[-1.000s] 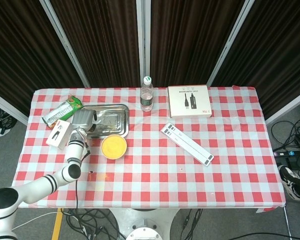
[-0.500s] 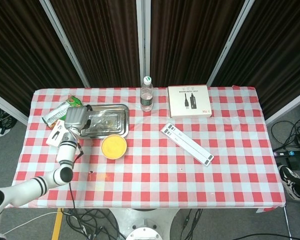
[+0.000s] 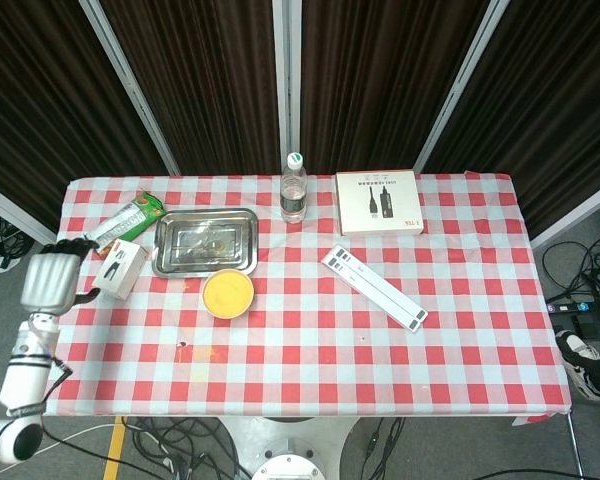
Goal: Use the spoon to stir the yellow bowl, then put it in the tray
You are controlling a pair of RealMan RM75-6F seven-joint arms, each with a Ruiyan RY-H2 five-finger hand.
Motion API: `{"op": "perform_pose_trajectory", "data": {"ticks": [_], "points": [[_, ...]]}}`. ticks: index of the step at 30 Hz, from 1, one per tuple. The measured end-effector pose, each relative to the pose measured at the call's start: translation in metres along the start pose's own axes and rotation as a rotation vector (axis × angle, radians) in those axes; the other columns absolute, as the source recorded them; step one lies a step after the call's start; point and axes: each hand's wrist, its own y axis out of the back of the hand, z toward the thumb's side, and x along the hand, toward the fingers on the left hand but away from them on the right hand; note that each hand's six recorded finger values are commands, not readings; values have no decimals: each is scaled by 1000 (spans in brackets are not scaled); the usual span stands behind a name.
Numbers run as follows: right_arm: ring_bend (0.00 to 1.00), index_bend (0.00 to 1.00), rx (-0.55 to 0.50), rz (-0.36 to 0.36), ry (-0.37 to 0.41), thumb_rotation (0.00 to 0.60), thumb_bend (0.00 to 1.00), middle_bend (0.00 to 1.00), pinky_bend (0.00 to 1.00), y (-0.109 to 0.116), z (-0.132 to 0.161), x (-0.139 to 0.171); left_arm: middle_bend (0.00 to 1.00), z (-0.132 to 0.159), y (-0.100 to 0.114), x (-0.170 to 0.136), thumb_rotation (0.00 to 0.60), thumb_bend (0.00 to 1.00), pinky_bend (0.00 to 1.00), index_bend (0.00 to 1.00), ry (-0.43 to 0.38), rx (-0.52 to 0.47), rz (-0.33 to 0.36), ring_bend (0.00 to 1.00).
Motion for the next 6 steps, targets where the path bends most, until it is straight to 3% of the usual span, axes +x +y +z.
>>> {"op": "perform_pose_trajectory", "data": {"ticks": [6], "points": [[0, 78, -18, 28, 10, 600, 133, 116, 100, -10, 2, 1, 410, -32, 1, -74, 600, 156, 343, 358, 98, -40, 3, 314]]}}
